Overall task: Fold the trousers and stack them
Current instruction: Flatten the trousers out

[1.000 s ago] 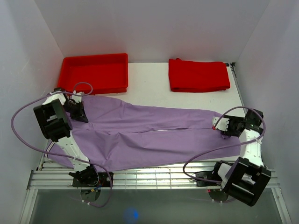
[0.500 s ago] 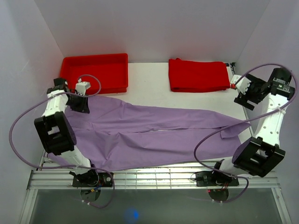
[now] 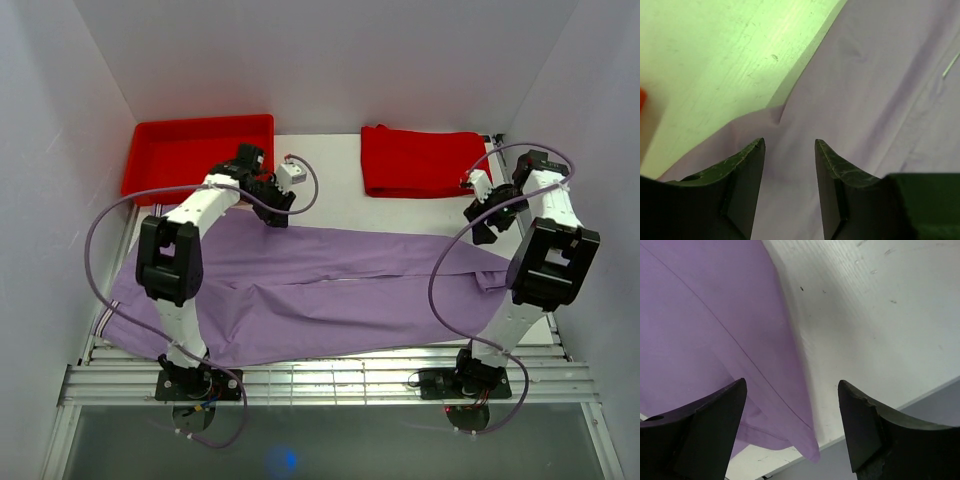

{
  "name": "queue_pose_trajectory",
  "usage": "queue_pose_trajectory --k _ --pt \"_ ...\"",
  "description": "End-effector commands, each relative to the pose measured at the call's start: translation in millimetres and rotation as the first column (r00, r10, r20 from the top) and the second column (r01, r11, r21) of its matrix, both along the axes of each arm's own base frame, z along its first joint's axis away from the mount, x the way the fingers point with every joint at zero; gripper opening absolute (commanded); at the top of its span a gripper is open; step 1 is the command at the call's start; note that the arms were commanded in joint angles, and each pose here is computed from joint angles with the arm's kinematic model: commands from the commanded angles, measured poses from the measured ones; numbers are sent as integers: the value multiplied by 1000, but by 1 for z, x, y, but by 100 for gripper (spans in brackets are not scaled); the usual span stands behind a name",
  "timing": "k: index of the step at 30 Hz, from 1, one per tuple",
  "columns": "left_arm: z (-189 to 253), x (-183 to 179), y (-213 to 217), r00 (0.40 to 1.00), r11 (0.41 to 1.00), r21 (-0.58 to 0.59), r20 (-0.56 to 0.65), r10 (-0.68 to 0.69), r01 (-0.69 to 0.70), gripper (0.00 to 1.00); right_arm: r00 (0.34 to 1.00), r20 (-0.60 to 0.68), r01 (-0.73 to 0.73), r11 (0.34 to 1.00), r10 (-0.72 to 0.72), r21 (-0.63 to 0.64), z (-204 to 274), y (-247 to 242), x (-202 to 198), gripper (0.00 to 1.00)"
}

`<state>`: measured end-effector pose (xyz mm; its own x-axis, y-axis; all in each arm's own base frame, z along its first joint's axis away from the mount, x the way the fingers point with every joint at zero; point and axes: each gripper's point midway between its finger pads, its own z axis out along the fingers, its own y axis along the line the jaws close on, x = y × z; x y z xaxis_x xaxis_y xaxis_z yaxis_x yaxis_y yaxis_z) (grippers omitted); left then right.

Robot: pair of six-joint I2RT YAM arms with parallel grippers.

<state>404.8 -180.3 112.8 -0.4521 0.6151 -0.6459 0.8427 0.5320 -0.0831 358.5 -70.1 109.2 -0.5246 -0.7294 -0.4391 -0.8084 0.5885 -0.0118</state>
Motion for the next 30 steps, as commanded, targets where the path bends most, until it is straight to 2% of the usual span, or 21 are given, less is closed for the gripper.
queue_pose_trajectory --k 1,6,9,11,12,13,16,21,25,26,27,29,30 --pt "-1 15 -17 999 999 20 28 -25 24 55 996 -35 83 996 -84 -25 -9 -6 11 78" --pt "-20 11 -43 995 994 40 -6 -101 102 51 993 -89 71 996 -76 -58 -41 3 11 81" --pt "-36 8 -49 993 992 61 -32 -113 114 44 993 -95 66 995 -74 -80 -55 10 13 76" --pt "-41 6 -51 992 990 68 -41 -119 122 31 993 -101 56 995 -64 -83 -58 15 14 57" --pt "-42 4 -51 992 990 69 -43 -122 125 26 994 -95 55 995 -63 -79 -54 16 15 43" --pt "-40 2 -52 991 990 60 -43 -128 131 15 995 -85 50 996 -57 -72 -50 18 17 36" --pt "-22 -4 -50 990 989 49 7 -143 142 0 999 -46 21 999 -23 -47 -27 24 15 8" --pt "20 -25 -40 978 985 36 117 -173 170 0 996 66 -62 998 62 -12 20 41 -4 8" --pt "27 -48 -33 974 983 22 135 -183 182 0 990 121 -75 997 78 -27 27 44 -15 8" --pt "22 -51 -32 976 984 19 128 -177 176 0 991 122 -52 997 58 -53 20 40 -12 17" --pt "22 -53 -32 976 985 18 128 -175 174 0 993 109 -38 998 44 -59 15 37 -11 56" --pt "20 -53 -33 978 985 12 117 -173 173 0 999 45 -1 998 4 -64 -2 32 -6 80" --pt "20 -54 -34 978 984 7 114 -177 177 0 1000 16 7 998 -6 -61 -7 31 -4 97"
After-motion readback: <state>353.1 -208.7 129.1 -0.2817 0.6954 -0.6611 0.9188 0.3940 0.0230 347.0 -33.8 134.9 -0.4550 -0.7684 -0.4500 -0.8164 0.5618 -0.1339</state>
